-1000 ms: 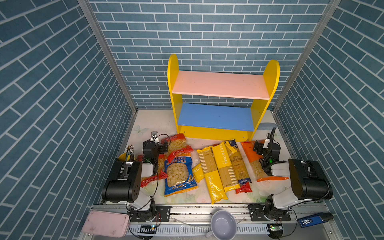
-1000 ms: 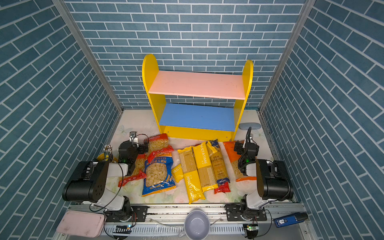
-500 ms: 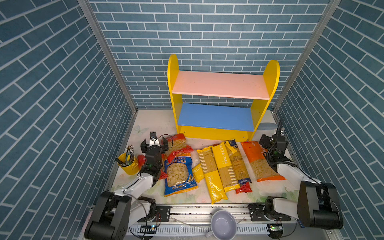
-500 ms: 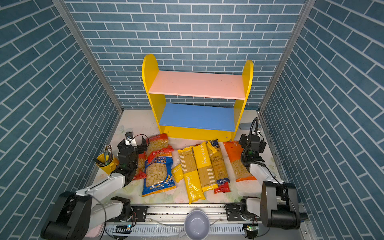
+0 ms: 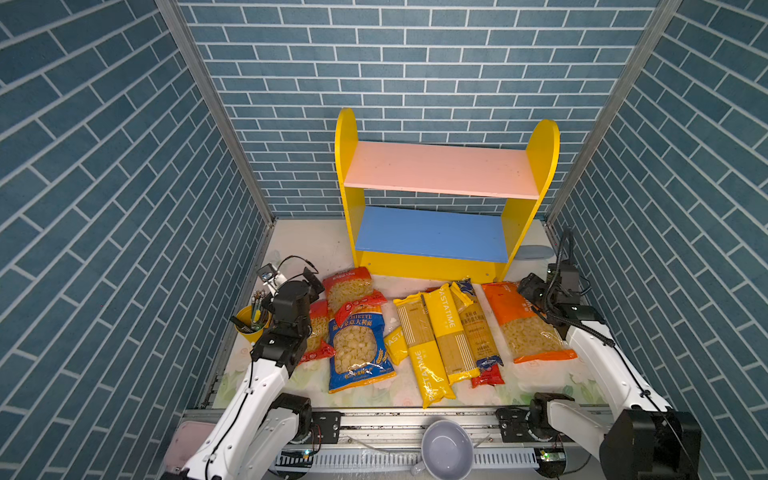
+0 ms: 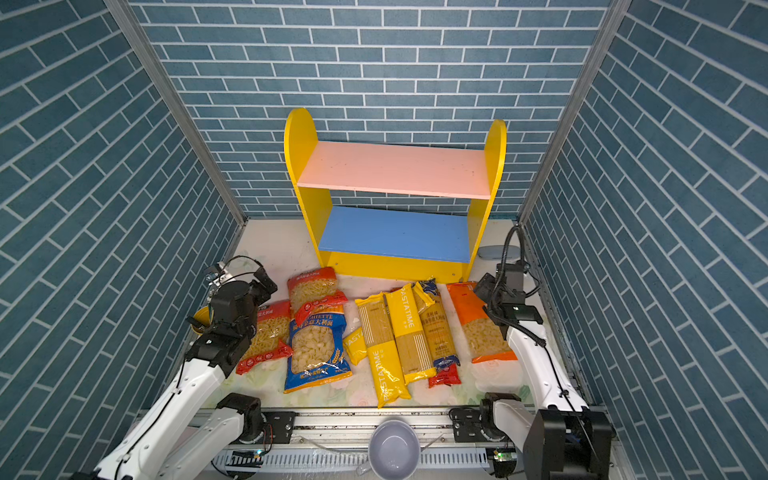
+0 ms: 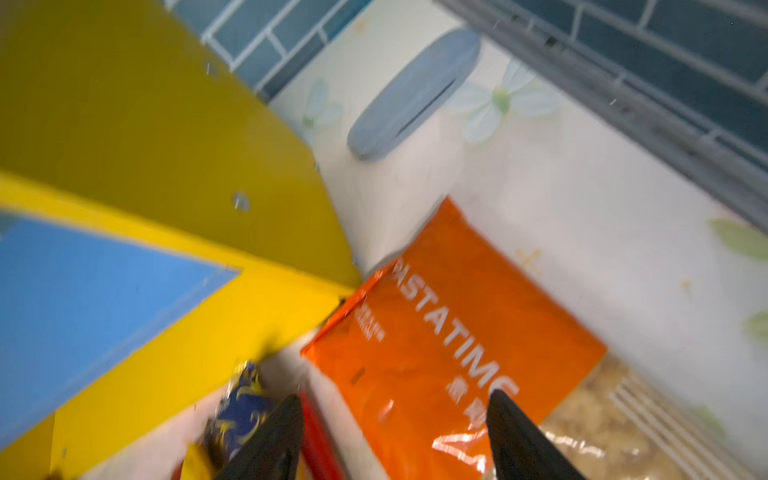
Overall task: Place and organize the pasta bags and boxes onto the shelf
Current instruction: 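Reach both grippers down toward the yellow PASTATIME spaghetti packs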
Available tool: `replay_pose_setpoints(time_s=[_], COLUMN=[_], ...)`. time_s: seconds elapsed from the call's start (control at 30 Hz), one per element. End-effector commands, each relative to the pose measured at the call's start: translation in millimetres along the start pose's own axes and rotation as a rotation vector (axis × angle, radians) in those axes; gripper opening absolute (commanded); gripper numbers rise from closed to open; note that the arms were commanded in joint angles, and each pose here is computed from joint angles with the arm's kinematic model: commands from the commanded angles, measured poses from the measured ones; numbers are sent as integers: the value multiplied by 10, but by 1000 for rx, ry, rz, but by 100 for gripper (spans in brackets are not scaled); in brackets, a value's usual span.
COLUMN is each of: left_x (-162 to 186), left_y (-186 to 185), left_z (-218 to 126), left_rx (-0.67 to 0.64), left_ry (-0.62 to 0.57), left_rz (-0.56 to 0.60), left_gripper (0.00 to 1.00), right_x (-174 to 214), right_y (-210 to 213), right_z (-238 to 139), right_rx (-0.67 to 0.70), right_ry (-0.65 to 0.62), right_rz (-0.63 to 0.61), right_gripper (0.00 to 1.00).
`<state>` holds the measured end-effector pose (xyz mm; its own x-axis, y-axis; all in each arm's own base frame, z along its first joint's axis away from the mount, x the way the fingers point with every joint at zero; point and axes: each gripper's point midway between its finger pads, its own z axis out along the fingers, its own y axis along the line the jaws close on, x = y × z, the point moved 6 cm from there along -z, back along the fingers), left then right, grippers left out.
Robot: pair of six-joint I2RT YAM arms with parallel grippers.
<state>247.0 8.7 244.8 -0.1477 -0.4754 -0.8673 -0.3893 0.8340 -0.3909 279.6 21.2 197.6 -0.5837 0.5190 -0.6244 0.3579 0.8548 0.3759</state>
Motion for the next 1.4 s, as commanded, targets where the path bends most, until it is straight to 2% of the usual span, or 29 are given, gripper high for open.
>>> replay_pose_setpoints(time_s=[0.0, 0.13, 0.23, 0.3, 0.4, 0.47, 0.57, 0.63, 0.7, 0.77, 0.9, 1.07, 1.13, 1.37], left_x=[199, 355, 527, 675, 962, 1162, 1471, 1671, 1842, 1932, 2106, 2247, 2267, 2289], left_y=[-117, -389, -581, -691, -838, -984, -1203, -1318, -1370, -1423, -1459, -1494, -1530, -1594], left_z=[-92, -181, -397, -534, -663, -748, -876, -913, -896, -906, -916, -867, -869, -869], left_rx=[173, 191, 213, 243, 303, 359, 453, 515, 524, 541, 563, 532, 539, 587], left_ry=[216, 444, 477, 496, 565, 603, 661, 723, 777, 797, 827, 868, 877, 863], left_rz=[-34, 166, 306, 357, 371, 384, 388, 331, 284, 287, 283, 323, 334, 359], left_gripper=[80, 72, 72, 72, 73, 74, 76, 76, 76, 76, 76, 76, 76, 62], right_x=[196, 459, 663, 899, 1292, 1458, 1581, 1620, 1595, 1508, 1424, 1441, 1460, 1564], right_y=[307, 751, 965, 1094, 1264, 1302, 1278, 1136, 949, 840, 674, 514, 535, 590], right_z=[-184, -283, -340, -304, -326, -358, -419, -413, -394, -442, -511, -309, -246, -42], right_rx=[-1, -69, -118, -184, -273, -282, -321, -321, -348, -379, -304, -347, -368, -408], right_ry=[104, 151, 206, 332, 495, 540, 615, 664, 724, 742, 750, 752, 763, 809], right_rz=[-93, -186, -249, -290, -345, -360, -358, -349, -270, -231, -335, -245, -247, -252], right_gripper=[71, 71, 68, 61, 52, 44, 42, 42, 42, 44, 53, 57, 58, 57])
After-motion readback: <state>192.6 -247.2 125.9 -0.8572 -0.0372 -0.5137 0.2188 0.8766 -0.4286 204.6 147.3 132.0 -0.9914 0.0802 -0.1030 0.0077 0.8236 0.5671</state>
